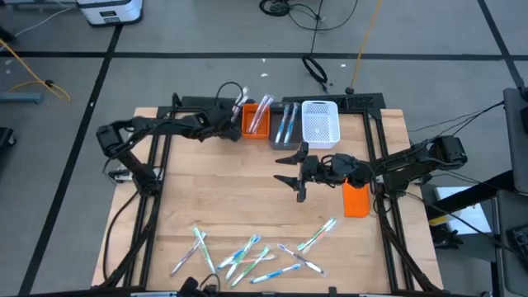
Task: Pick & Place Toothbrushes
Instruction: Put the orange toothbrush into the black bin, then put the green toothbrush into the white bin
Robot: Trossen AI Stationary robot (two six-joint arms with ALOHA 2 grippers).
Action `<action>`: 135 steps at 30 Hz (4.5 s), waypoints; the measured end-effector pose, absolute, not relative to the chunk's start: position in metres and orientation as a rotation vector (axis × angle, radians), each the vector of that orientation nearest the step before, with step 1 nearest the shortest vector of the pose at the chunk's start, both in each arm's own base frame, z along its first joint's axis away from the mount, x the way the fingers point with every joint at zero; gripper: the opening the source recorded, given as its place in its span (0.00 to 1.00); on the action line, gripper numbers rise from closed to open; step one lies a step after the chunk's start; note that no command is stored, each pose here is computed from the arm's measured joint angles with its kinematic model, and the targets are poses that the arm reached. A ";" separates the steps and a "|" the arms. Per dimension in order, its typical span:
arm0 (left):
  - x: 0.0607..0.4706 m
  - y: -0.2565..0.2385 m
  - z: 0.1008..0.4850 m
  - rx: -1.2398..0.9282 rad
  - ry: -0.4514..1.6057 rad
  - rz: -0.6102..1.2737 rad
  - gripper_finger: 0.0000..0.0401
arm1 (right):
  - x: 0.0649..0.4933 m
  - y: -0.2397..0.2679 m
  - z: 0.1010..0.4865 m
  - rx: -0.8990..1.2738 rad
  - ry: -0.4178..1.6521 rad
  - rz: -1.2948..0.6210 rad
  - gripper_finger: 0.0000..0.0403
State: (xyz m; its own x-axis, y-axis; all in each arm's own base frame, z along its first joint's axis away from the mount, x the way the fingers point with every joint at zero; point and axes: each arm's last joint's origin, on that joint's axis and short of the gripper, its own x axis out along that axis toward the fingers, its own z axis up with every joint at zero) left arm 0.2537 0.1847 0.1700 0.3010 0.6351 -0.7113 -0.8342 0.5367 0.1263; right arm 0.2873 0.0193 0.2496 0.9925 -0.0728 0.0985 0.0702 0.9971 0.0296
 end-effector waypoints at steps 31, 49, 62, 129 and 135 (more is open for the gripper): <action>0.253 0.190 0.157 -0.339 0.815 1.027 0.33 | 0.288 0.019 0.246 0.019 -0.064 -0.072 0.56; 0.257 0.171 0.183 -0.324 0.769 0.834 0.61 | 0.288 0.019 0.245 0.017 -0.052 -0.073 0.56; 0.241 0.114 0.215 -0.380 0.902 0.561 0.61 | 0.288 0.019 0.245 0.017 -0.047 -0.073 0.56; 0.161 -0.203 0.165 -1.010 1.160 0.731 0.61 | 0.288 0.019 0.243 0.018 -0.034 -0.073 0.55; 0.164 -0.194 0.165 -0.941 1.042 0.773 0.61 | 0.288 0.019 0.243 0.019 -0.034 -0.073 0.55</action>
State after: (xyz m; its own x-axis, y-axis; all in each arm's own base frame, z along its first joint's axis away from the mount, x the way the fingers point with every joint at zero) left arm 0.1638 -0.1945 0.1647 0.3237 0.0882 -0.9420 -0.8760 0.4042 -0.2631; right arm 0.2877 0.0192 0.2433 0.9968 -0.0734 0.0331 0.0728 0.9971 0.0199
